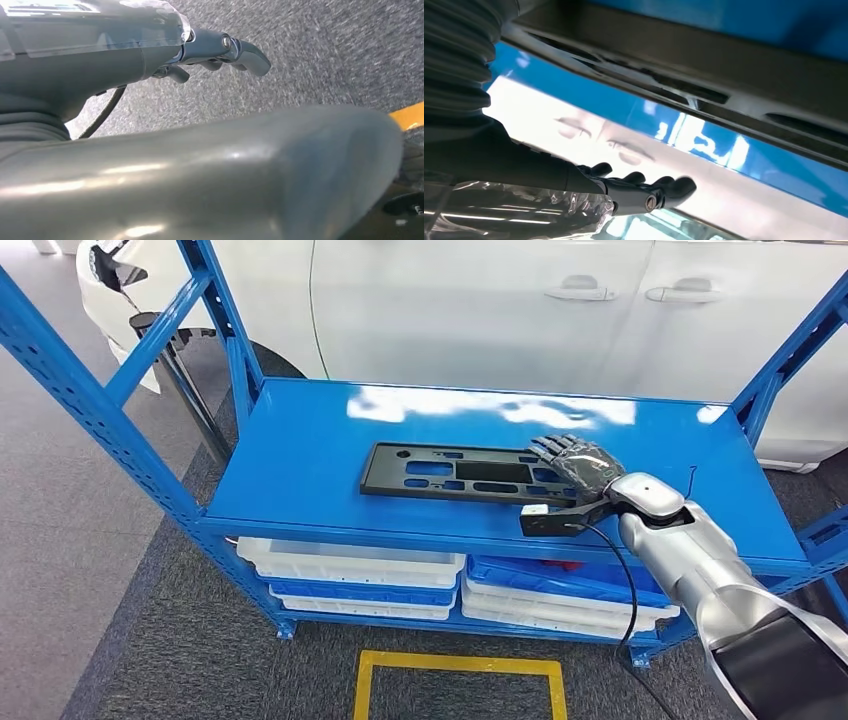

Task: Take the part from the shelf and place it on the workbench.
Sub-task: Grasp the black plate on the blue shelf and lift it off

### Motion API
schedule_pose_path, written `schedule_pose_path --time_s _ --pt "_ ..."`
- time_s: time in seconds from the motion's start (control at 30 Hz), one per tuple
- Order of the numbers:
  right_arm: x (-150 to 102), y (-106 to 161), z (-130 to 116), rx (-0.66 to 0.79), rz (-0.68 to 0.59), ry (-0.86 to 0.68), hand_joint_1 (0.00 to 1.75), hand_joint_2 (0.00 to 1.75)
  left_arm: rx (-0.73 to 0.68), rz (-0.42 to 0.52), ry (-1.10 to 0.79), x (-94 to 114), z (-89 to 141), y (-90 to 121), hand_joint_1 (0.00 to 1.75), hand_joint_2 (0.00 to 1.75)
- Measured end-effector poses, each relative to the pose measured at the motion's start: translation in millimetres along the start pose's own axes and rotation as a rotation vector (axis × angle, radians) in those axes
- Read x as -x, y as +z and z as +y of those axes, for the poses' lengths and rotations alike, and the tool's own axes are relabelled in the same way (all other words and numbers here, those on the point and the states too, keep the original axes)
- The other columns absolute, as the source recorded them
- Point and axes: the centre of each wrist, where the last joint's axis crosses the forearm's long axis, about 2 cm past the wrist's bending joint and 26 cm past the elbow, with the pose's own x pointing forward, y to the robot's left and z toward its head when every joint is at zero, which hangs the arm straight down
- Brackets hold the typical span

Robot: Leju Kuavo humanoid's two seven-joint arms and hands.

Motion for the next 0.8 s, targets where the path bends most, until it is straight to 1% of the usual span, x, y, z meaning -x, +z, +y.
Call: schedule_pose_path --time_s 0.2,0.37,0.6,0.8 --pt "-10 -1 10 0.047 0.110 0.048 0.00 1.75 -0.001 -0.012 -0.001 -5 0 0 0.00 0.00" --pt "-26 -3 30 0.013 0.144 0.044 0.00 1.75 0.001 -0.010 -0.004 -5 -1 0 0.00 0.00" --pt "-34 -7 30 0.016 0.154 0.046 0.00 1.75 0.004 -0.011 -0.012 -6 -2 0 0.00 0.00" --pt "-50 -14 33 -0.016 0.189 0.047 0.00 1.75 0.006 -0.008 -0.016 -4 -3 0 0.00 0.00"
